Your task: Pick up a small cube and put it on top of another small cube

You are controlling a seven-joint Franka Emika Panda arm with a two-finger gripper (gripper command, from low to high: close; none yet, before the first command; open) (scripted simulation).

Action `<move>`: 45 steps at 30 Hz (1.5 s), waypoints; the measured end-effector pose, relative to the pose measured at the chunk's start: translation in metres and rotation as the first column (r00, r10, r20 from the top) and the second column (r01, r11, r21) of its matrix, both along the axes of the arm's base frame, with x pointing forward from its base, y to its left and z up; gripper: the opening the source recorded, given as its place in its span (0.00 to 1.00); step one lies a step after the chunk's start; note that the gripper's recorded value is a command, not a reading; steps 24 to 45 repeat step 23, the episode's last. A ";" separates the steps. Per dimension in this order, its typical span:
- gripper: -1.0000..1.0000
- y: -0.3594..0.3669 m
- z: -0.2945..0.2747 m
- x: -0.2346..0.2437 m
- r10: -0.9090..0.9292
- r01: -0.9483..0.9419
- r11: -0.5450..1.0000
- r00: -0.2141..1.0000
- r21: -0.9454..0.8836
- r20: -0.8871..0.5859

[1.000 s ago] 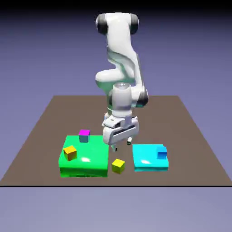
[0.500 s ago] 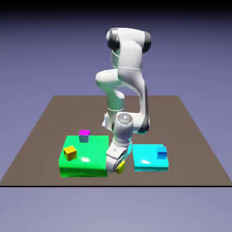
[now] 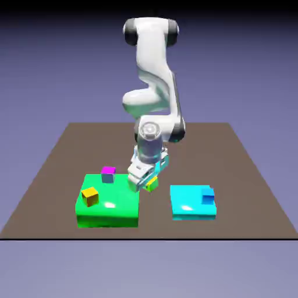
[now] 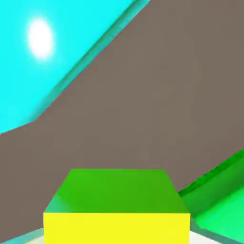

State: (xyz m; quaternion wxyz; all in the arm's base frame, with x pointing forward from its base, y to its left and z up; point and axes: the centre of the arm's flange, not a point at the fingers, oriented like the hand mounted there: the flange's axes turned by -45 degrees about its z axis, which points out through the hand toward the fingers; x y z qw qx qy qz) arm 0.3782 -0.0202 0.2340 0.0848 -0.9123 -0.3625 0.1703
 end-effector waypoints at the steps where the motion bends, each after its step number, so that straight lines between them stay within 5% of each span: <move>1: 0.00 -0.005 0.008 -0.007 -0.025 0.025 1.000 1.000 0.000 -0.018; 6: 0.00 -0.040 0.044 -0.049 -0.182 0.180 0.983 0.978 -0.029 -0.105; 13: 0.00 -0.136 0.109 -0.036 -0.304 0.345 0.933 0.909 -0.106 0.286; 20: 0.00 -0.140 0.046 -0.041 -0.304 0.347 0.932 0.907 -0.107 0.293; 21: 1.00 -0.140 0.040 -0.042 -0.304 0.347 0.932 0.907 -0.107 0.293; 45: 1.00 -0.140 0.040 -0.041 -0.303 0.347 0.932 0.906 -0.108 0.294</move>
